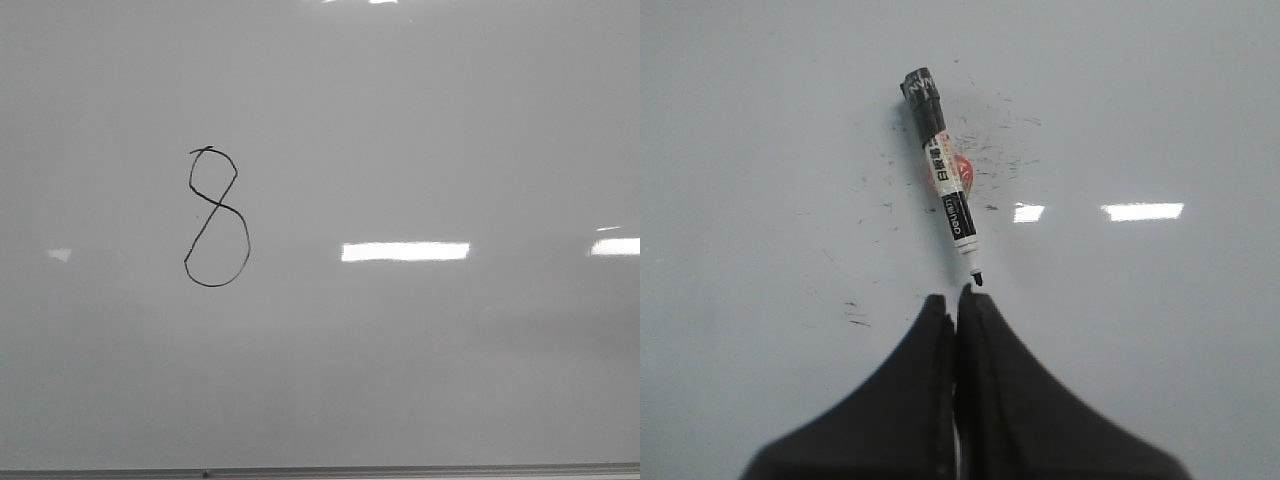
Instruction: Write number 8 on whiteboard
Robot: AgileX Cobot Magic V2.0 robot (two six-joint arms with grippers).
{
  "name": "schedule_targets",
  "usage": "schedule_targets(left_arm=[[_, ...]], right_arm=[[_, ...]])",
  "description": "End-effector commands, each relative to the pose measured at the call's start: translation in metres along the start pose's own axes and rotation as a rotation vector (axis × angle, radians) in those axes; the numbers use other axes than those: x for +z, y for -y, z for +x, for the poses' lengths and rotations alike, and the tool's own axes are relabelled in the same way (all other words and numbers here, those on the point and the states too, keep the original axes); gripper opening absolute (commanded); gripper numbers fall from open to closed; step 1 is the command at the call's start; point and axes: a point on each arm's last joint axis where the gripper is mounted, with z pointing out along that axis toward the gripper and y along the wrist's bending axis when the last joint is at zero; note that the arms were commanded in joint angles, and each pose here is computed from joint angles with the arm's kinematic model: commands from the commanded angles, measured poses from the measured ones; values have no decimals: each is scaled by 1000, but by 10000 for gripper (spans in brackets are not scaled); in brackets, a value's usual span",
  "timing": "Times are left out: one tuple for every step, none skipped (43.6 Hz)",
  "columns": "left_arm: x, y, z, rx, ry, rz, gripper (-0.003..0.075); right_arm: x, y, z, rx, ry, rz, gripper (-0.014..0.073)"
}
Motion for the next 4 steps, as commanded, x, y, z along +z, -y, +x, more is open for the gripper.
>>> schedule_targets(left_arm=[[0,0,-4,-12,85,-1,-21],[0,0,-4,-12,85,-1,-21],[0,0,-4,-12,85,-1,-21],[0,0,-4,-12,85,-1,-21]], right_arm=[[-2,0,-8,-11,94,1,-67],[-2,0,-8,-11,94,1,-67],[-2,0,-8,-11,94,1,-67],[-2,0,-8,-11,94,1,-67]])
